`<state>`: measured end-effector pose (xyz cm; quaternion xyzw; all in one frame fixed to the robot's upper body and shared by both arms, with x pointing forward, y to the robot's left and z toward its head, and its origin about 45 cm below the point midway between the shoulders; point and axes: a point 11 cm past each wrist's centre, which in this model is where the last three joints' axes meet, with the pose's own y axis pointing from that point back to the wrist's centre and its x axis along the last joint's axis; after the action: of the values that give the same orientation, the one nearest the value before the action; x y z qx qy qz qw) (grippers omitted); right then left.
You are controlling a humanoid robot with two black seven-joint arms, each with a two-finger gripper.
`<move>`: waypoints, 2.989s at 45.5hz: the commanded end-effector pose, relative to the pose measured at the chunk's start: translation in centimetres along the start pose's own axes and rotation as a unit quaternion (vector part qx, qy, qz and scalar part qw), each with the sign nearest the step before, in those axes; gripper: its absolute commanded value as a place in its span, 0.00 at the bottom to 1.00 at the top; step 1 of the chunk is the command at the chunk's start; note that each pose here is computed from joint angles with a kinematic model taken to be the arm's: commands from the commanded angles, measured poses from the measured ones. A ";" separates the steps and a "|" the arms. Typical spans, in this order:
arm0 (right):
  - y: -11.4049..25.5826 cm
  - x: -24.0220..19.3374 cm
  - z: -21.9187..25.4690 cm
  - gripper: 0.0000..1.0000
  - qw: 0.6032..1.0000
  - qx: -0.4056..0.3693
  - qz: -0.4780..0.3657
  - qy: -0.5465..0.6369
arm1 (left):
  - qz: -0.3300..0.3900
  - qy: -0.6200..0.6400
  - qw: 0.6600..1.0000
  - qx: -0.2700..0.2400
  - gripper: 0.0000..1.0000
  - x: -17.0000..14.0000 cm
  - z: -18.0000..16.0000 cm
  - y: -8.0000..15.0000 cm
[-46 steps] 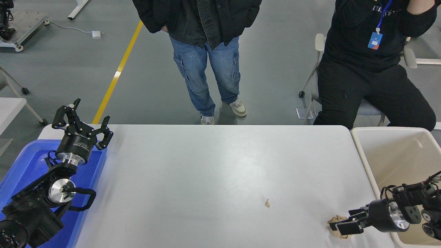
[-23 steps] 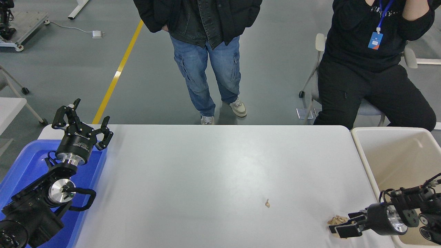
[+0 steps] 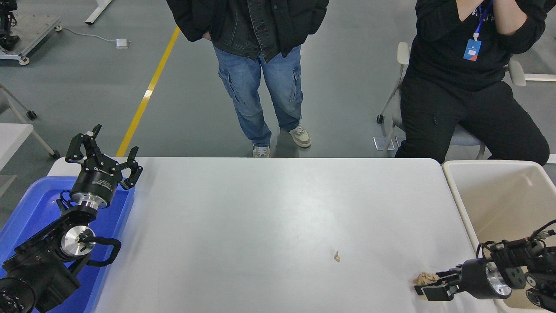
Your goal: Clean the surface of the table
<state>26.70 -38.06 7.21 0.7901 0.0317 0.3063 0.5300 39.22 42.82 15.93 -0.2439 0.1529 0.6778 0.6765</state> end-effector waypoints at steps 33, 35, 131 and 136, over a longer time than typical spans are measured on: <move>1.0 3.3 0.4 0.00 0.999 0.026 0.042 0.010 | 0.000 0.000 1.000 0.000 1.00 0.0 0.0 0.0; 1.0 3.5 0.3 0.00 0.998 0.033 0.046 0.011 | 0.000 0.000 1.000 0.000 1.00 0.0 0.0 0.0; 27.1 15.8 19.1 0.00 0.691 -0.236 0.580 -0.360 | 0.000 0.000 1.000 0.000 1.00 0.0 0.0 0.0; 27.0 14.7 20.0 0.00 0.668 -0.273 0.571 -0.392 | 0.000 0.000 1.000 0.000 1.00 0.0 0.0 0.0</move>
<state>43.17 -57.02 34.58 0.5925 -0.6597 0.2870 0.3626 39.22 42.81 15.93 -0.2440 0.1530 0.6778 0.6766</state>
